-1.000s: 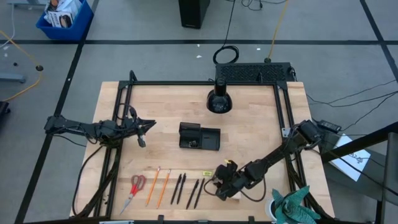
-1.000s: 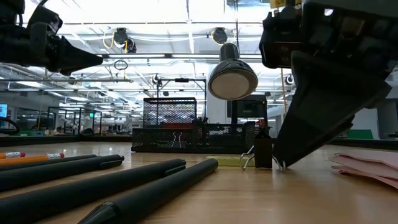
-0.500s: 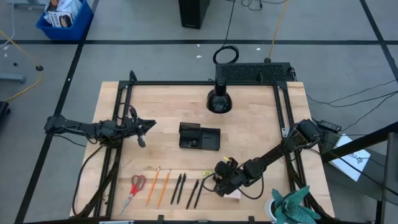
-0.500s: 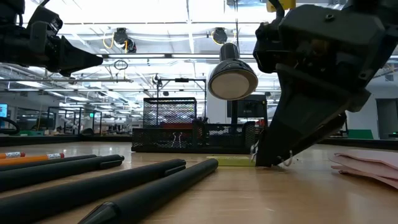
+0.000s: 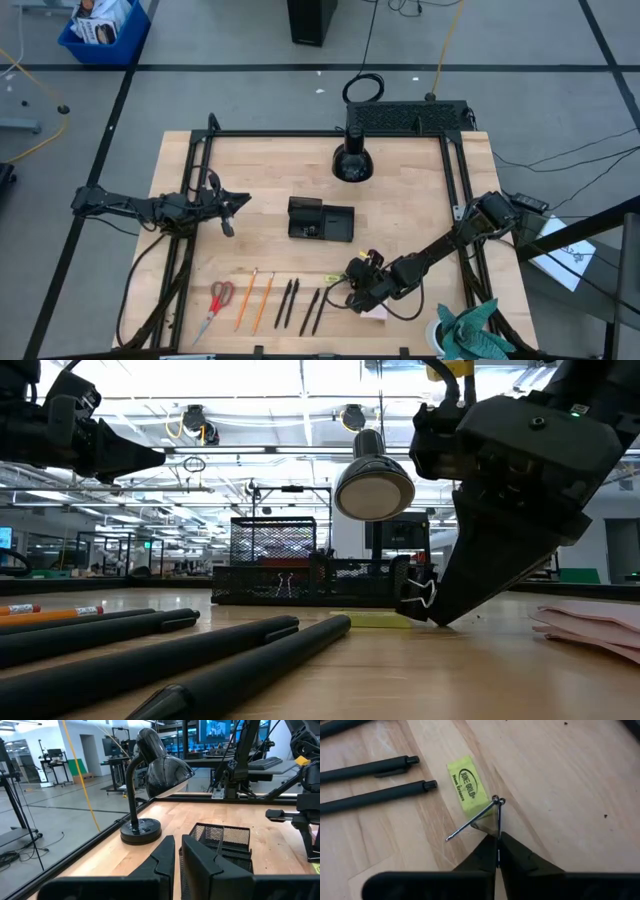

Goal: Pick and place office supplies into organizer
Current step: Put the binder clip into the desk organizer

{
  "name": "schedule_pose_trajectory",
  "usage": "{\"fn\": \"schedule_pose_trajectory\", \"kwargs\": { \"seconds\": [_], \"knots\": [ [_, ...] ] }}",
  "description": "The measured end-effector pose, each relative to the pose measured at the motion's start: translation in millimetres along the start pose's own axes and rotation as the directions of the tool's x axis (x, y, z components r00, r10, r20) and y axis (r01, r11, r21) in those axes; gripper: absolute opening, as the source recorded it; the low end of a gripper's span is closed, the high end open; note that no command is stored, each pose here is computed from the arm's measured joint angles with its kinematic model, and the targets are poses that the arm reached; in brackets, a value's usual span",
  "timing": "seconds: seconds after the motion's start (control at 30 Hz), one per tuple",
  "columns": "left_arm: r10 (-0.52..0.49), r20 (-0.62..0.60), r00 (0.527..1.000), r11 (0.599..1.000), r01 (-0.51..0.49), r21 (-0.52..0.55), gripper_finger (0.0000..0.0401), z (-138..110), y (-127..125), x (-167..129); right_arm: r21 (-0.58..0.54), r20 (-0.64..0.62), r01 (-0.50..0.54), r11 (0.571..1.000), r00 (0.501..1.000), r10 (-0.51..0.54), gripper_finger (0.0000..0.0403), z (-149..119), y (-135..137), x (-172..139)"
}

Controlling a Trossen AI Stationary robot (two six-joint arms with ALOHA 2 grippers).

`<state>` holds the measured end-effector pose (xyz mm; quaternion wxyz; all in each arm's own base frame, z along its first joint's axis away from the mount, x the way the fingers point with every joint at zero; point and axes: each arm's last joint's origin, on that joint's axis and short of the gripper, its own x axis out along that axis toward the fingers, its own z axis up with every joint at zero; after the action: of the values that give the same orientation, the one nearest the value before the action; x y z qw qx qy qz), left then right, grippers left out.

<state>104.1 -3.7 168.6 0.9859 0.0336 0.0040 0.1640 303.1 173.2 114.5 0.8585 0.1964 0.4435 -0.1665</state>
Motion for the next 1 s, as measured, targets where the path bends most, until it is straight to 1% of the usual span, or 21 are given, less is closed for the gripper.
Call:
{"fn": "schedule_pose_trajectory", "kwargs": {
  "seconds": [0.13, 0.27, 0.4, 0.53, 0.67, 0.87, 0.93, 1.0],
  "knots": [
    [0.000, 0.000, 1.000, 1.000, 0.000, 0.000, 0.0042, 0, 0, 0, -0.029, 0.006, -0.014, 0.999, 1.000, 0.014, 0.0004, -1, 2, -1],
    [0.000, -0.003, 1.000, 1.000, 0.000, 0.002, 0.0042, 0, 0, 0, -0.064, 0.020, -0.056, 0.996, 0.998, 0.057, 0.0002, 3, 5, -6],
    [-0.002, -0.019, 1.000, 1.000, 0.002, 0.011, 0.0042, -2, 0, 0, -0.077, 0.058, -0.084, 0.993, 0.994, 0.089, 0.0002, 10, 8, -17],
    [-0.001, -0.019, 1.000, 1.000, 0.002, 0.011, 0.0042, -2, 0, 0, -0.102, 0.136, -0.067, 0.993, 0.987, 0.081, 0.0001, 18, 8, -26],
    [-0.001, -0.019, 1.000, 1.000, 0.001, -0.003, 0.0042, -2, 0, 0, -0.177, 0.246, -0.072, 0.982, 0.962, 0.115, 0.0001, 34, 11, -32],
    [-0.001, -0.019, 1.000, 1.000, 0.001, -0.019, 0.0042, -2, 0, 0, -0.286, 0.386, -0.153, 0.946, 0.885, 0.260, 0.0001, 67, 16, -32],
    [-0.001, -0.019, 1.000, 1.000, 0.001, -0.019, 0.0042, -2, 0, 0, -0.317, 0.402, -0.125, 0.940, 0.880, 0.253, 0.0001, 73, 12, -30],
    [-0.001, -0.019, 1.000, 1.000, 0.001, -0.019, 0.0042, -2, 0, 0, -0.313, 0.416, -0.099, 0.945, 0.880, 0.230, 0.0001, 82, 5, -26]
  ]
}}
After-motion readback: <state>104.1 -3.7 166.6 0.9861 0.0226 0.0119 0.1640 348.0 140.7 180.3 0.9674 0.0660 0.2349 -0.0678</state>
